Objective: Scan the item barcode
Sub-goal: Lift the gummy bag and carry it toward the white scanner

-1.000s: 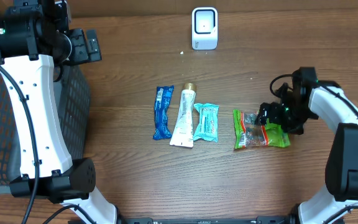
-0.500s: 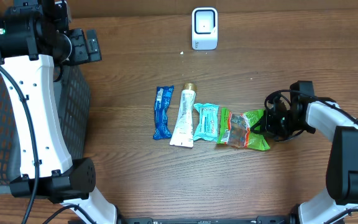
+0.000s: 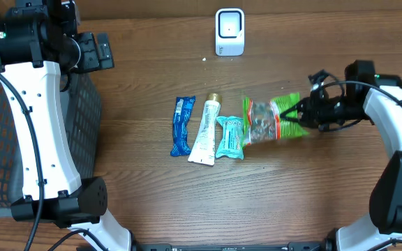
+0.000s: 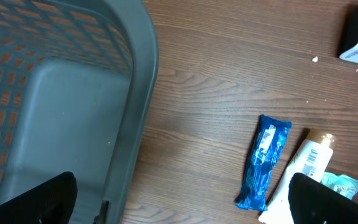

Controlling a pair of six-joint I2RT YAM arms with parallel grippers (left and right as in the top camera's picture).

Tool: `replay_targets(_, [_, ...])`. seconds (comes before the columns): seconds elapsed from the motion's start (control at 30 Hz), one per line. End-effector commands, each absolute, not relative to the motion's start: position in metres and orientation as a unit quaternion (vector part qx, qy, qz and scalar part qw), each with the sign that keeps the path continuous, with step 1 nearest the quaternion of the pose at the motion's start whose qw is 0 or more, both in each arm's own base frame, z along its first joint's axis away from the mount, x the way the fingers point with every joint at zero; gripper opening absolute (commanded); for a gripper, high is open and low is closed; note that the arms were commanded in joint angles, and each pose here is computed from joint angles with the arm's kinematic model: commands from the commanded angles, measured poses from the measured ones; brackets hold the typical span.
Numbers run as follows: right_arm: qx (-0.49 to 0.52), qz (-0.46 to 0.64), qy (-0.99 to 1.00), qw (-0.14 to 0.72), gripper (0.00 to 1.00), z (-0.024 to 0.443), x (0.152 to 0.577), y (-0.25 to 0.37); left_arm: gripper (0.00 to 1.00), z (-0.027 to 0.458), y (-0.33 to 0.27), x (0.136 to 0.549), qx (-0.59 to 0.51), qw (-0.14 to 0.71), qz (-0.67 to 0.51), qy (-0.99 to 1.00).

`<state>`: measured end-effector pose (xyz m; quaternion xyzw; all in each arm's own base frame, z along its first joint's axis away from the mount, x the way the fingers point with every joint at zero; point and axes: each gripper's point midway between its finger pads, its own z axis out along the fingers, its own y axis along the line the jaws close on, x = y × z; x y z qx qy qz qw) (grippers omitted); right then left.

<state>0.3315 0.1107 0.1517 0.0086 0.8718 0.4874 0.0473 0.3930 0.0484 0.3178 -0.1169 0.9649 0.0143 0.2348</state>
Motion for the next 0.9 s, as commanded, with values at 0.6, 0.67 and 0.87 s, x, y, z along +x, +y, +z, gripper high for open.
replay_targets(0.6, [-0.065, 0.699, 0.699, 0.137, 0.04, 0.359, 0.369, 0.132, 1.0, 0.335, 0.044, 0.388, -0.118, 0.259, 0.008, 0.959])
replay_targets(0.67, [-0.074, 0.69, 0.704, 0.152, 0.04, 0.358, 0.373, 0.132, 1.0, 0.335, 0.044, 0.388, -0.118, 0.259, 0.008, 0.959])
replay_targets(0.87, [0.002, 0.518, 0.834, 0.189, 0.04, 0.291, 0.411, 0.139, 1.0, 0.335, 0.044, 0.388, -0.118, 0.259, 0.008, 0.959])
